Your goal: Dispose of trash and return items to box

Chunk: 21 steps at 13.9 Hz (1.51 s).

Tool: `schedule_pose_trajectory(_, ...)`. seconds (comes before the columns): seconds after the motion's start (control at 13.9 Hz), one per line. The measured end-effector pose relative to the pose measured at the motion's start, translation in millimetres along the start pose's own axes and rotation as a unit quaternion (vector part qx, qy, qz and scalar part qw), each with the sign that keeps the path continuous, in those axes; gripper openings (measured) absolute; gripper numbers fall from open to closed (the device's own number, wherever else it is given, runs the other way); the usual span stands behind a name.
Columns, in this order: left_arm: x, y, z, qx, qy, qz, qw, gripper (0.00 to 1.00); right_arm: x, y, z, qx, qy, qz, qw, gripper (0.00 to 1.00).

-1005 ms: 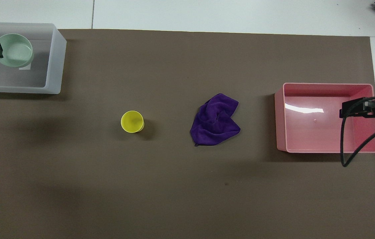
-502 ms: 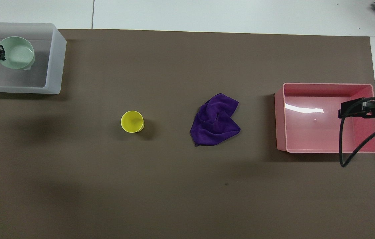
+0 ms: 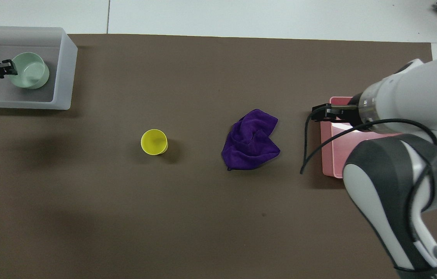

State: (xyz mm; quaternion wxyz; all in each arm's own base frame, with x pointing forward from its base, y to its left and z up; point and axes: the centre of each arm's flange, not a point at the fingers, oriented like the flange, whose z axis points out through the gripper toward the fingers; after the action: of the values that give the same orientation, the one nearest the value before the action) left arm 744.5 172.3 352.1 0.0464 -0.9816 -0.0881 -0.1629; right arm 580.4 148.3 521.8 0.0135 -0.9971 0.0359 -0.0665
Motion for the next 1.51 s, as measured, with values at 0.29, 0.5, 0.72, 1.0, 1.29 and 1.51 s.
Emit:
schedule_pose_trajectory(0.29,8.9,15.6,-64.6,0.006,0.016,0.025,1.0,1.0,-2.2,-66.7,67.6,0.01,0.0,-0.043,0.999,1.0)
schedule_pose_trajectory(0.5,-15.6,37.2,-118.7,0.005,0.009,0.044,0.999,1.0,-13.4,-100.4,111.4,0.015,0.003,-0.067,0.998,1.0)
schedule_pose_trajectory(0.72,-54.3,73.4,-153.2,0.0,-0.004,0.073,0.997,1.0,-25.9,-110.6,143.8,0.016,0.004,-0.083,0.996,1.0)
schedule_pose_trajectory(1.0,-104.9,145.0,-162.7,-0.013,-0.035,0.115,0.993,1.0,-37.1,-117.6,174.6,0.018,0.005,-0.104,0.994,1.0)
schedule_pose_trajectory(1.29,-146.1,223.4,-152.5,-0.032,-0.04,0.168,0.984,1.0,-50.7,-113.1,211.8,0.007,0.011,-0.128,0.992,1.0)
schedule_pose_trajectory(1.51,-181.2,268.4,-147.6,-0.041,-0.05,0.209,0.976,1.0,-54.7,-112.1,217.1,0.005,0.008,-0.131,0.991,0.93)
